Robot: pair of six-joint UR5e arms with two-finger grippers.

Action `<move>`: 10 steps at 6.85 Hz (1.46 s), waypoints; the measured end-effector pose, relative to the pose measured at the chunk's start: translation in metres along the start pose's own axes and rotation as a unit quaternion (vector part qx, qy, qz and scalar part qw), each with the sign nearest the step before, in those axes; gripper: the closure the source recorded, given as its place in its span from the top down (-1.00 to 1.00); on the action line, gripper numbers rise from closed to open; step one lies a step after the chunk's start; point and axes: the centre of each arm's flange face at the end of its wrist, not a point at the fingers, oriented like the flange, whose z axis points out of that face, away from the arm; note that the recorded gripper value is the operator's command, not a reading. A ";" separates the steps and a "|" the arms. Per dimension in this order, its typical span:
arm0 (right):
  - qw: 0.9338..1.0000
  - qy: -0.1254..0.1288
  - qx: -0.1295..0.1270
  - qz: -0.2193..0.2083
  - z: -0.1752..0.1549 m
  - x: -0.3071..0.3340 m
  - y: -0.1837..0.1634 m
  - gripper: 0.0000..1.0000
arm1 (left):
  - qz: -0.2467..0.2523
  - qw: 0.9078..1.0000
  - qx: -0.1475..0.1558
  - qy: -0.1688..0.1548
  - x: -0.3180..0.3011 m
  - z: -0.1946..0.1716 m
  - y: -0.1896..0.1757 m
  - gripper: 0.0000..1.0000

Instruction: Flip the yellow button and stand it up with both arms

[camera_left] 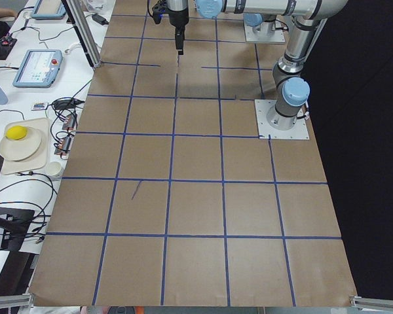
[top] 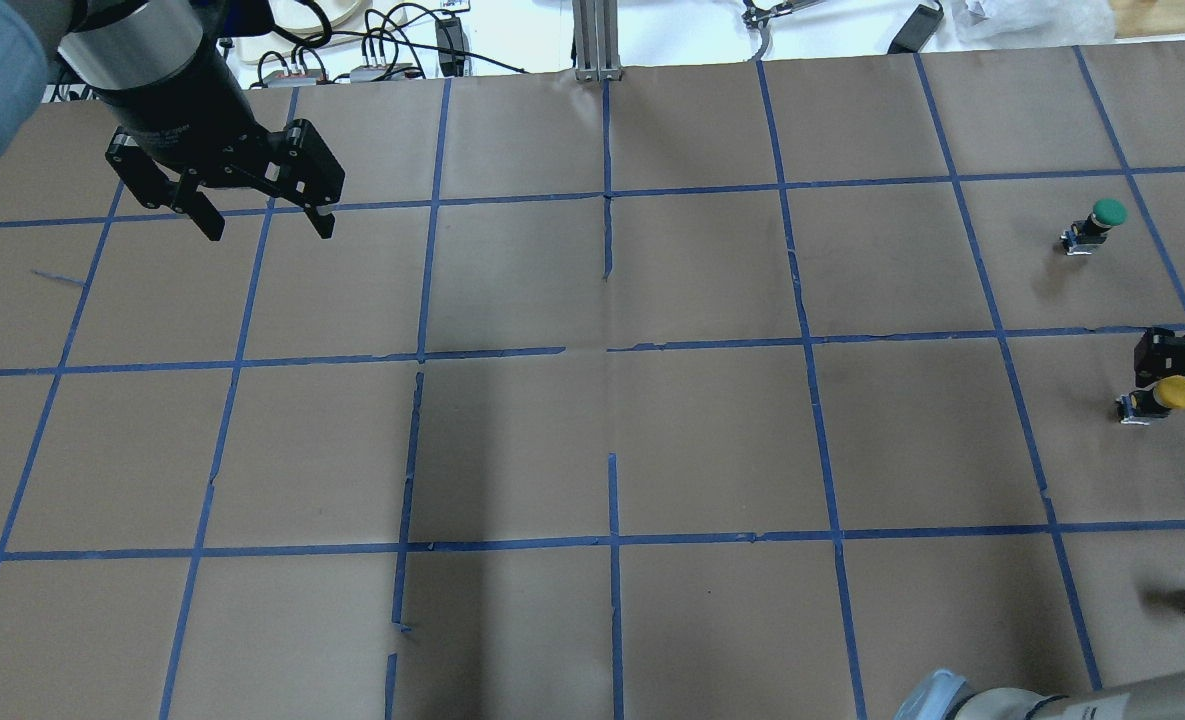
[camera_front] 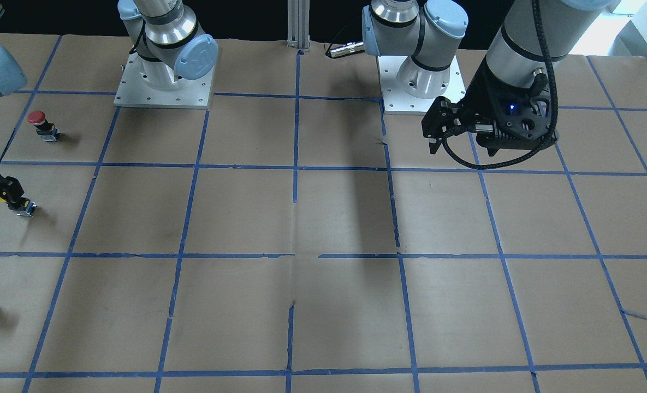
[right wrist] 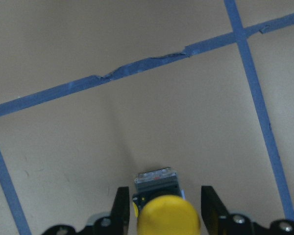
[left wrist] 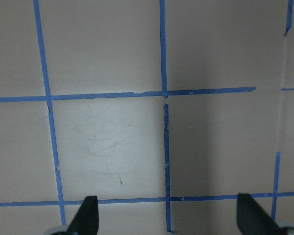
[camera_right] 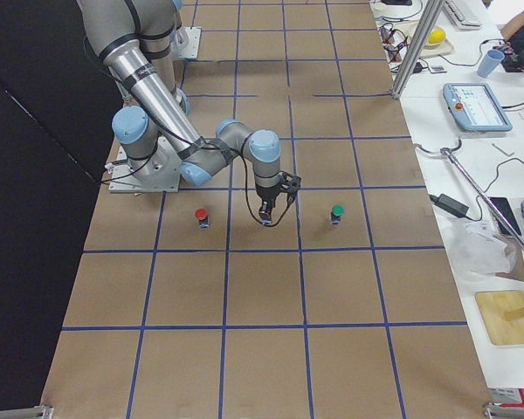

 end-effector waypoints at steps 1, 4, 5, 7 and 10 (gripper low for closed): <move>1.000 -0.003 0.002 -0.001 0.000 0.000 -0.001 0.99 | 0.000 1.000 0.000 0.000 0.000 0.000 0.001 1.00; 1.000 0.000 0.008 -0.005 -0.027 0.004 -0.020 0.99 | -0.002 1.000 0.000 -0.001 0.001 0.001 0.003 1.00; 1.000 -0.009 -0.008 -0.013 -0.050 0.001 -0.037 0.99 | -0.002 1.000 -0.001 0.000 0.002 0.002 0.004 1.00; 0.998 -0.029 -0.050 -0.035 -0.127 -0.016 -0.058 0.99 | -0.001 1.000 0.000 0.000 0.002 0.001 0.004 1.00; 0.993 -0.033 -0.046 -0.106 -0.263 -0.108 -0.050 0.99 | -0.001 1.000 0.001 0.000 0.001 0.000 0.005 1.00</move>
